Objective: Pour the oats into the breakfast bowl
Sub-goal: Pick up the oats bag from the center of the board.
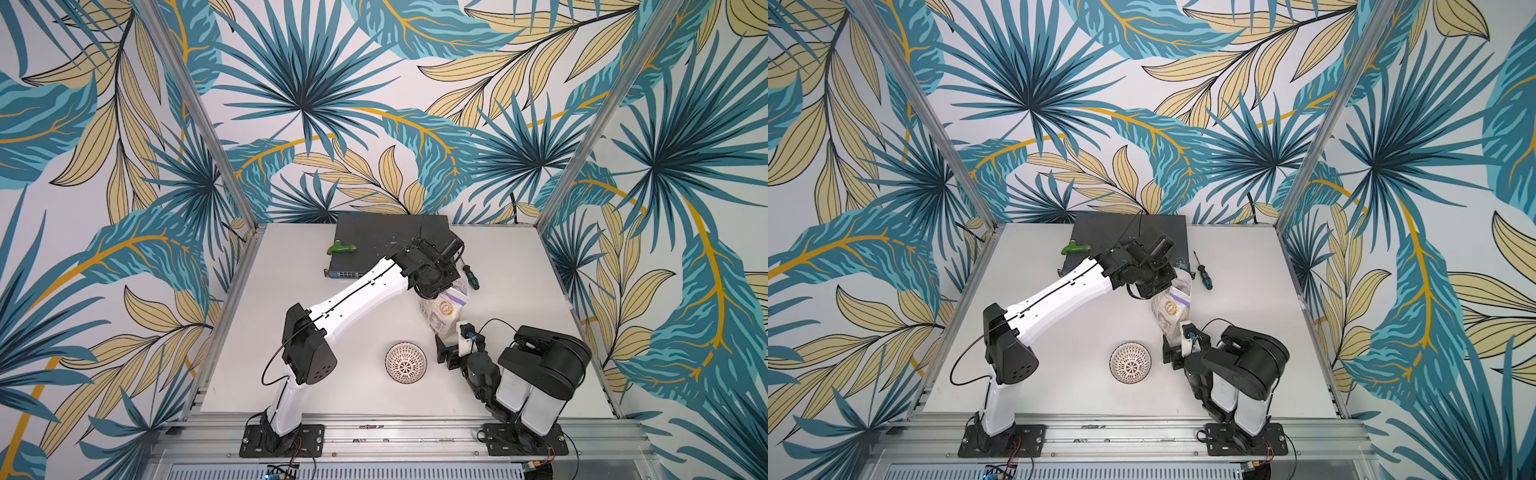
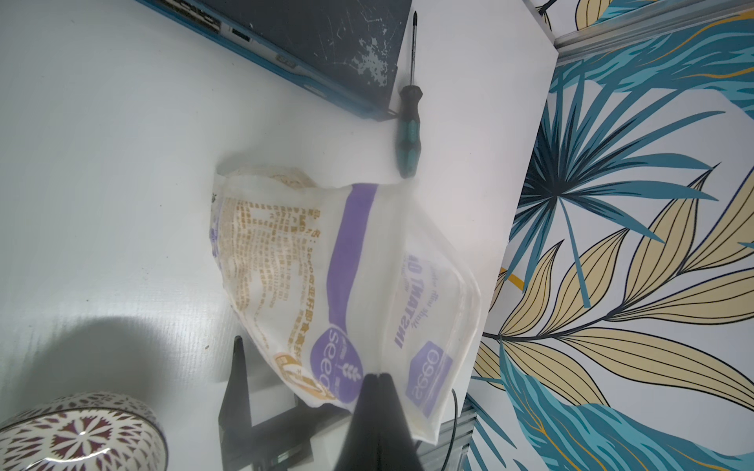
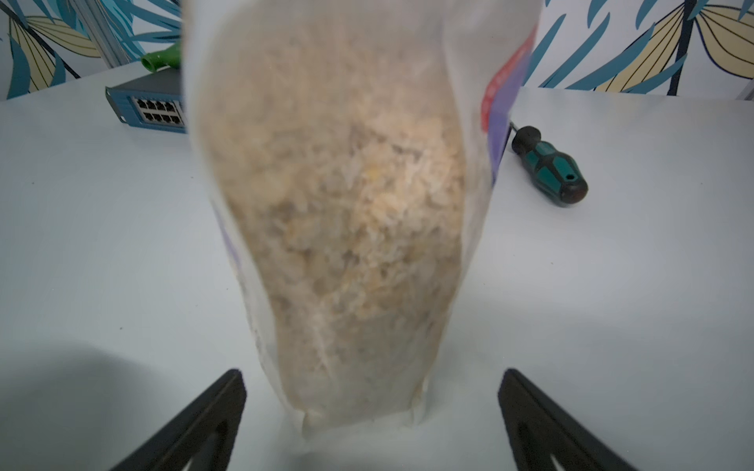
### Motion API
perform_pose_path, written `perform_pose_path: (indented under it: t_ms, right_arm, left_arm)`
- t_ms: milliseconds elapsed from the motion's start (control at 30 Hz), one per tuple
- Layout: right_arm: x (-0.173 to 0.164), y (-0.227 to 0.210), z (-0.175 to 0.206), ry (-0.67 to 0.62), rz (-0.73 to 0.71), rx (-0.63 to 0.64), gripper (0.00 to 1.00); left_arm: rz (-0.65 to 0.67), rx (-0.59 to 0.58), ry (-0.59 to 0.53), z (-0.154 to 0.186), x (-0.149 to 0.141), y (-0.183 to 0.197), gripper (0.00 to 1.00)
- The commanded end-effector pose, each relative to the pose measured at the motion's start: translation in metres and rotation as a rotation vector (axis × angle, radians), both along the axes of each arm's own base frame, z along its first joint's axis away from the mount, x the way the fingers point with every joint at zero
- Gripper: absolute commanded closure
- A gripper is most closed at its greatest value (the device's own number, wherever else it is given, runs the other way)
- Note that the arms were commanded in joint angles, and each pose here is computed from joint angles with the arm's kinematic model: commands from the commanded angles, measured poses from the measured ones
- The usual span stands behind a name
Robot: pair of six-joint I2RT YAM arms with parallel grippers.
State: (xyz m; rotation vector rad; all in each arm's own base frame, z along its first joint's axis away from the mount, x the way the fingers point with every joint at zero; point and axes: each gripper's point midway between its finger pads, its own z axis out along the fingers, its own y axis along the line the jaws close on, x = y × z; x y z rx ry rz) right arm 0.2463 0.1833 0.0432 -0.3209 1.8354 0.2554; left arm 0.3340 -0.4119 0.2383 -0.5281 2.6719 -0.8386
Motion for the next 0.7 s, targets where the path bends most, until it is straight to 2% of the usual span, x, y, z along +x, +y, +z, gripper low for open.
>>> perform_pose_path:
  t_ms: [0,333,667]
  right_arm:
    - [0.0,0.007,0.019,-0.072,0.026,0.09,0.0]
    - [0.008,0.021,0.018,-0.111,0.058,0.038,0.0]
    - [0.025,0.023,0.024,-0.14,0.064,0.068,0.0]
  left_arm:
    - [0.001,-0.103,-0.105,0.049,0.008,-0.004,1.0]
    - [-0.007,-0.105,-0.087,0.045,0.004,-0.005,1.0]
    - [-0.002,-0.107,-0.068,0.04,0.0,-0.002,1.0]
